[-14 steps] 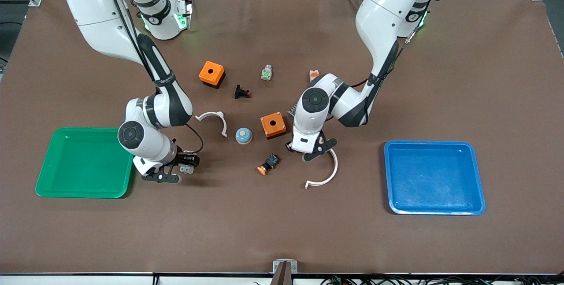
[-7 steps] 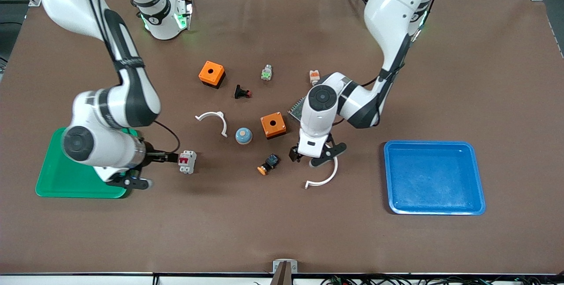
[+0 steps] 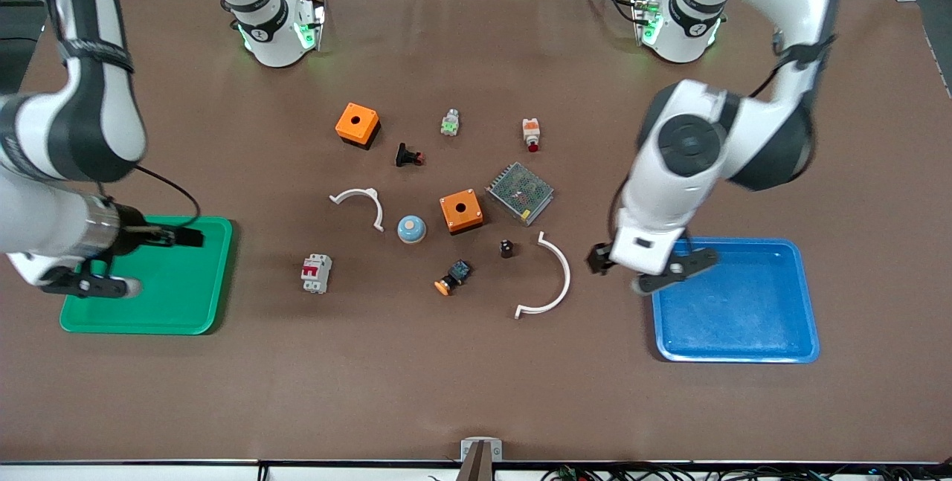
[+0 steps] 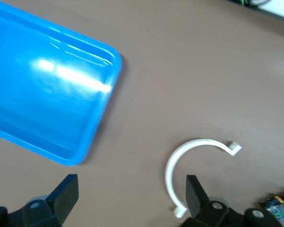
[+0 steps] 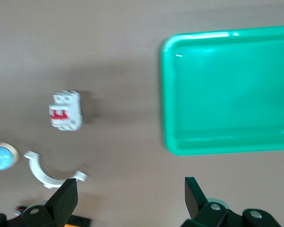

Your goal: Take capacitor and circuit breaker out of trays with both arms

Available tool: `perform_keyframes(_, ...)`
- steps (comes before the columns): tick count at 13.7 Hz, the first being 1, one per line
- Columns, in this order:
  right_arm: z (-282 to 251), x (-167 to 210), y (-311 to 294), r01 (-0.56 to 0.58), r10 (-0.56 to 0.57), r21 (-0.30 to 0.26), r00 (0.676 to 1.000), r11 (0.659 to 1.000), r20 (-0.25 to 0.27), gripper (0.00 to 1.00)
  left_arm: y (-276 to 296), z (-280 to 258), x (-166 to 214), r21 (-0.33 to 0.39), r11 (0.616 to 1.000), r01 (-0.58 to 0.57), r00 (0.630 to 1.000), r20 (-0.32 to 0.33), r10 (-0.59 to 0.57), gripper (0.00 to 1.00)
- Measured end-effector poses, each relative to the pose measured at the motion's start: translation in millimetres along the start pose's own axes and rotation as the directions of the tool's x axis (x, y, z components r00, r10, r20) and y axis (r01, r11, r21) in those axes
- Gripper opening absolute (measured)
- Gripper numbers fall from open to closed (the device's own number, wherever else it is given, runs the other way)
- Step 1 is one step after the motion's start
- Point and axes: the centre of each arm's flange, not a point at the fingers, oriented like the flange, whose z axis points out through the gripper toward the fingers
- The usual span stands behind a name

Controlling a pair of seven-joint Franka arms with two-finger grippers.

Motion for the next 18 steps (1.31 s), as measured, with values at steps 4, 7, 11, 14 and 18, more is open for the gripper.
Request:
perform_keyframes(4, -45.0, -28.9, 16.5, 0.004, -0.004, -0.006, 1.0, 1.0, -0.02, 1.0, -88.1, -61.5, 33.8, 0.043, 0.992, -0.123, 0.992, 0.039, 0.121, 1.0)
perform_keyframes(7, -60.1, -33.2, 25.0, 0.002, -0.002, -0.002, 0.999, 1.0, -0.036, 1.0, -139.4, -111.8, 33.3, 0.059, 0.976, -0.208, 0.976, 0.08, 0.203, 1.0)
perform_keyframes(11, -84.2, -35.3, 29.5, -0.003, 0.003, 0.0, 0.997, 1.0, -0.075, 1.0, -204.6, -167.8, 26.2, 0.035, 0.96, -0.276, 0.956, 0.11, 0.271, 1.0)
perform_keyframes(14, -85.4, -37.5, 31.7, -0.007, 0.007, 0.0, 0.998, 1.0, -0.063, 1.0, -241.4, -185.4, 22.0, -0.004, 0.957, -0.292, 0.949, 0.125, 0.29, 1.0)
perform_keyframes(18, -118.5, -63.1, 40.8, -0.014, 0.015, 0.008, 0.997, 1.0, -0.078, 1.0, -251.5, -195.3, 8.7, -0.016, 0.958, -0.288, 0.95, 0.119, 0.288, 1.0)
